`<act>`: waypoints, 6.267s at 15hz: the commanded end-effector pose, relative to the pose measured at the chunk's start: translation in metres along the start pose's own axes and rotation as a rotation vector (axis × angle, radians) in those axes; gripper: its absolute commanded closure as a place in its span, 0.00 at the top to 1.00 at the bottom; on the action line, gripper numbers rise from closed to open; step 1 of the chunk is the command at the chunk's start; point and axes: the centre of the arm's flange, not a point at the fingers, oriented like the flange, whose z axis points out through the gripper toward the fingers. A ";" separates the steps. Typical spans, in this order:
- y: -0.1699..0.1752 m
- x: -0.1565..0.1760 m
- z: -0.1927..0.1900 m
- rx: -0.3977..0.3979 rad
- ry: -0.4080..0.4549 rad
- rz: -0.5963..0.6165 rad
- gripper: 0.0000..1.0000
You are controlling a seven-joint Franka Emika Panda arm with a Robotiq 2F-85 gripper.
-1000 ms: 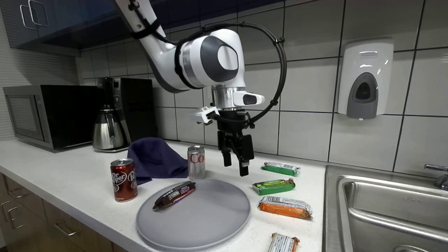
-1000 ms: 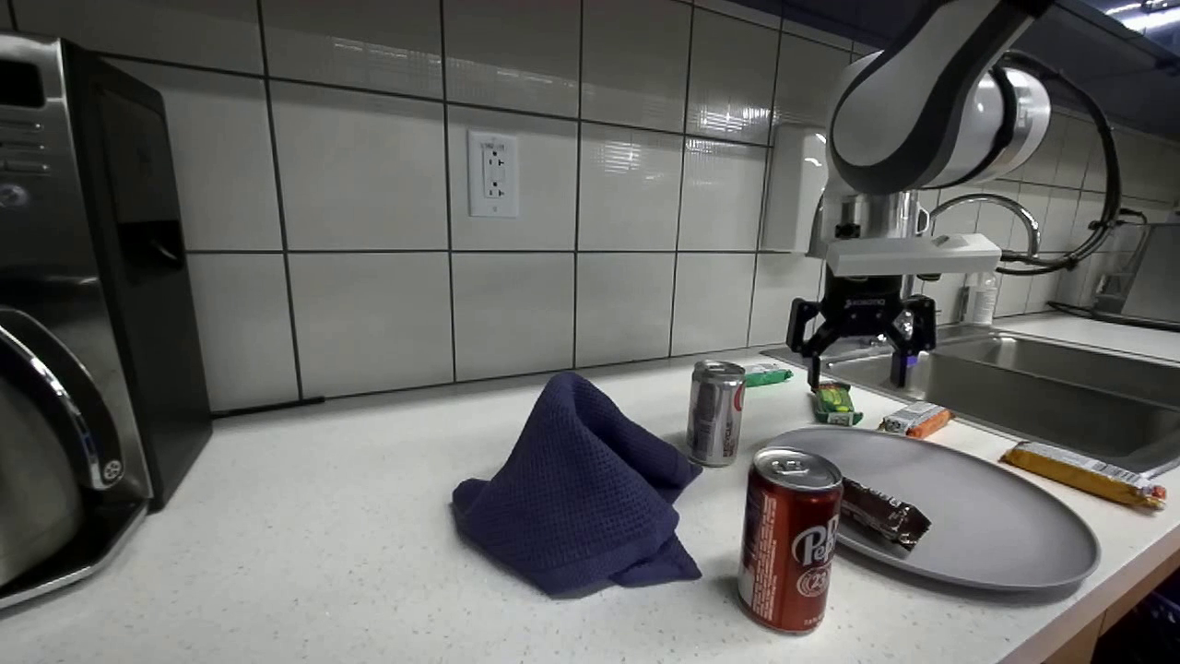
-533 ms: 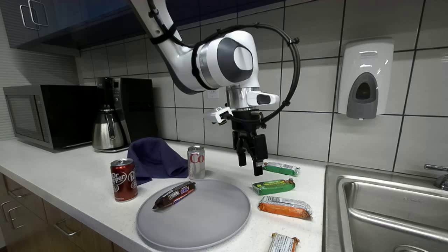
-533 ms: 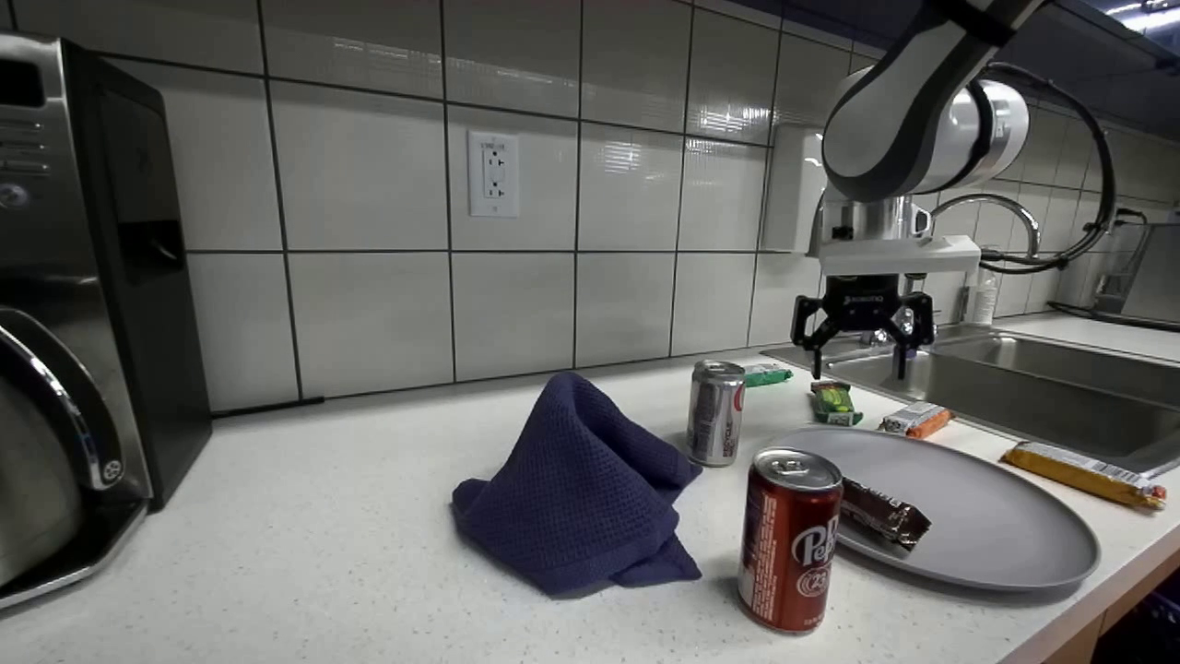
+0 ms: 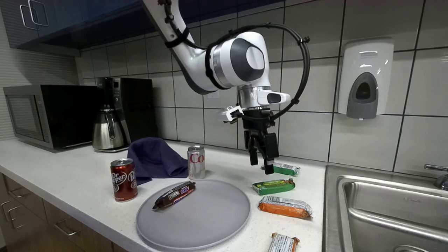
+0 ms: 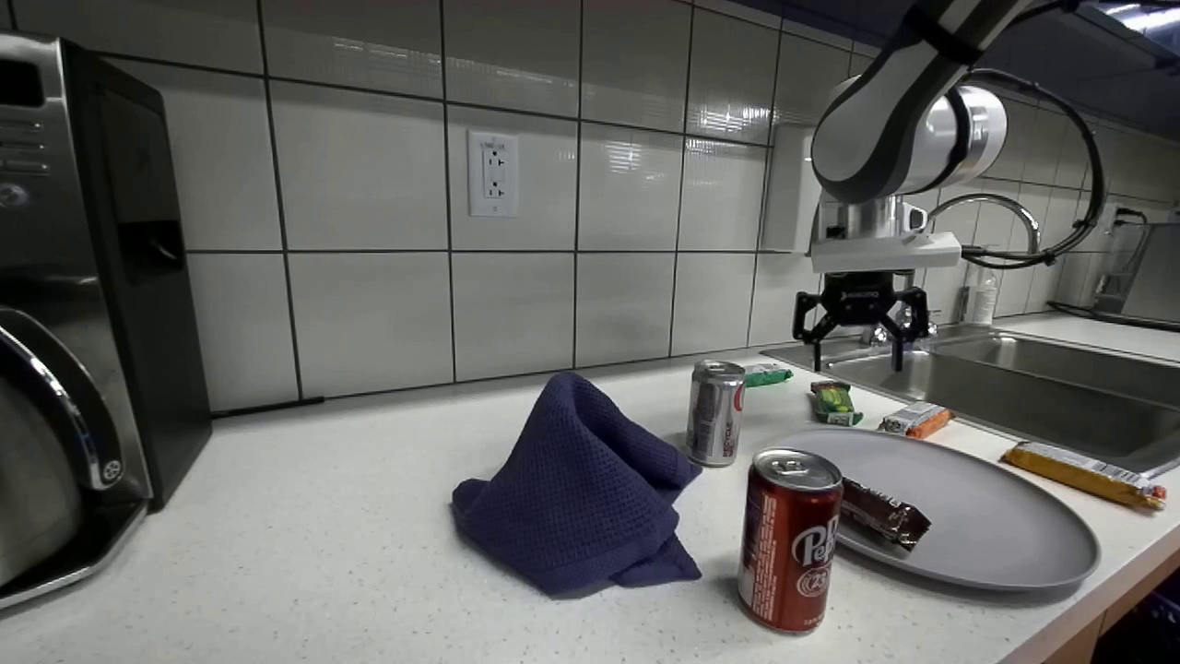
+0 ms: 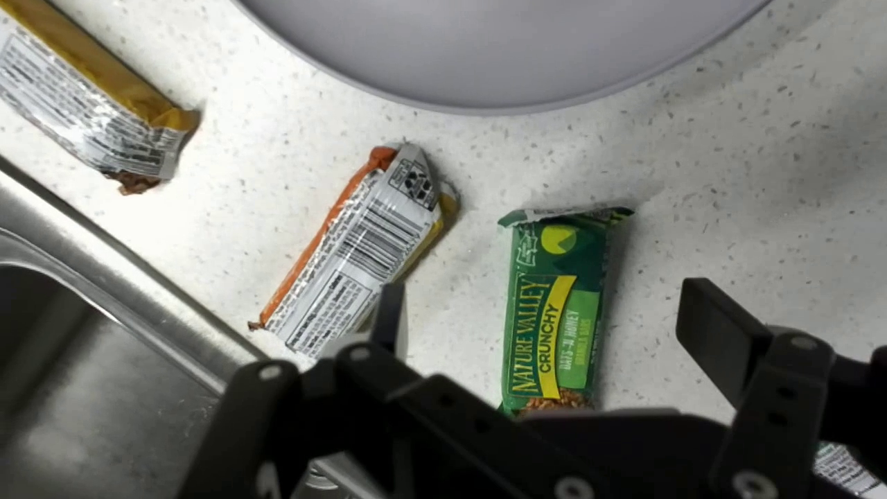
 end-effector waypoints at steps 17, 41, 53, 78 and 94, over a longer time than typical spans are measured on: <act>-0.025 0.031 0.041 0.000 -0.023 0.048 1.00; -0.016 0.052 0.052 0.004 -0.011 0.082 0.72; -0.001 0.047 0.040 0.001 -0.005 0.077 0.16; -0.006 -0.075 -0.001 0.120 0.035 -0.303 0.16; -0.012 -0.144 -0.016 0.149 0.047 -0.496 0.16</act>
